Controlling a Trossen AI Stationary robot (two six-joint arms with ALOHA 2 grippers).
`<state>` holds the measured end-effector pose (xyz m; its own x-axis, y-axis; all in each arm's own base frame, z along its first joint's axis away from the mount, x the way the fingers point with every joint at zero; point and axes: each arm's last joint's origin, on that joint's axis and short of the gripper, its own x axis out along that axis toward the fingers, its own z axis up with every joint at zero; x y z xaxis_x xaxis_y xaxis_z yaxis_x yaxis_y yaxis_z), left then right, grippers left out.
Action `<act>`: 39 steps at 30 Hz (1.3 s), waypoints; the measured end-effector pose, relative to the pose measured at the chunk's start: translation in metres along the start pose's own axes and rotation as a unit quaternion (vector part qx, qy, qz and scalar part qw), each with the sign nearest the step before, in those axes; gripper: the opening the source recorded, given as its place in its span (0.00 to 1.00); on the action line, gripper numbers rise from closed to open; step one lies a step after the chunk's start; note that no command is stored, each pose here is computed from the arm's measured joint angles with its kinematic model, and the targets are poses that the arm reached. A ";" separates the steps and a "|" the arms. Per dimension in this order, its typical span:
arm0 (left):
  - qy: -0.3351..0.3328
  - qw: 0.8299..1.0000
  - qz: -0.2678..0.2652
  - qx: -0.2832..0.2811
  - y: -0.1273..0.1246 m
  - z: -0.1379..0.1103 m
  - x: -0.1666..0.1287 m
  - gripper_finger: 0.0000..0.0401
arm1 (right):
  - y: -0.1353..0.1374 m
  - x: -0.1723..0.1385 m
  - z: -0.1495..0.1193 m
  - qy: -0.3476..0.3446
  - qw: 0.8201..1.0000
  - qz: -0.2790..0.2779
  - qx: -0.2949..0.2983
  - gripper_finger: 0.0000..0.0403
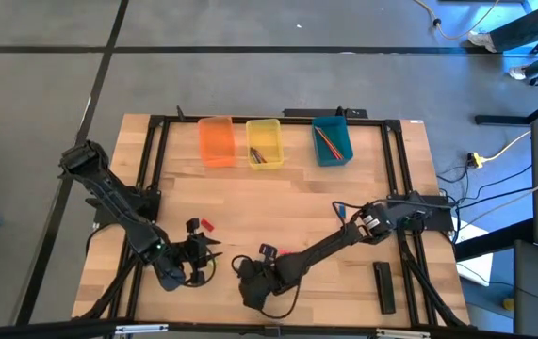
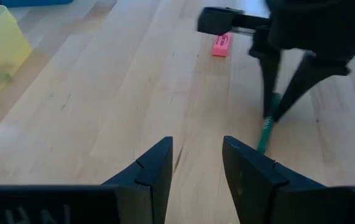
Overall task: Sort crayons/erasers/pens/pencils in bins
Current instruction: Put the green crayon into the yellow bin
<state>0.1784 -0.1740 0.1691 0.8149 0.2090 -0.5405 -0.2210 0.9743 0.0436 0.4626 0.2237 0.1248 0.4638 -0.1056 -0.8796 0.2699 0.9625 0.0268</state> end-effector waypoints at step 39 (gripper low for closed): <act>-0.113 0.988 0.102 -0.029 0.071 0.048 -0.054 0.33 | -0.330 -0.078 0.155 -0.035 0.990 -0.137 0.024 0.12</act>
<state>0.1446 -0.1118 0.2419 0.8479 0.4203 -0.3231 -0.4177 0.9050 0.0811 0.4679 -0.1242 0.2578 0.4241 -0.3797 -0.8222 0.4328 0.8824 -0.1843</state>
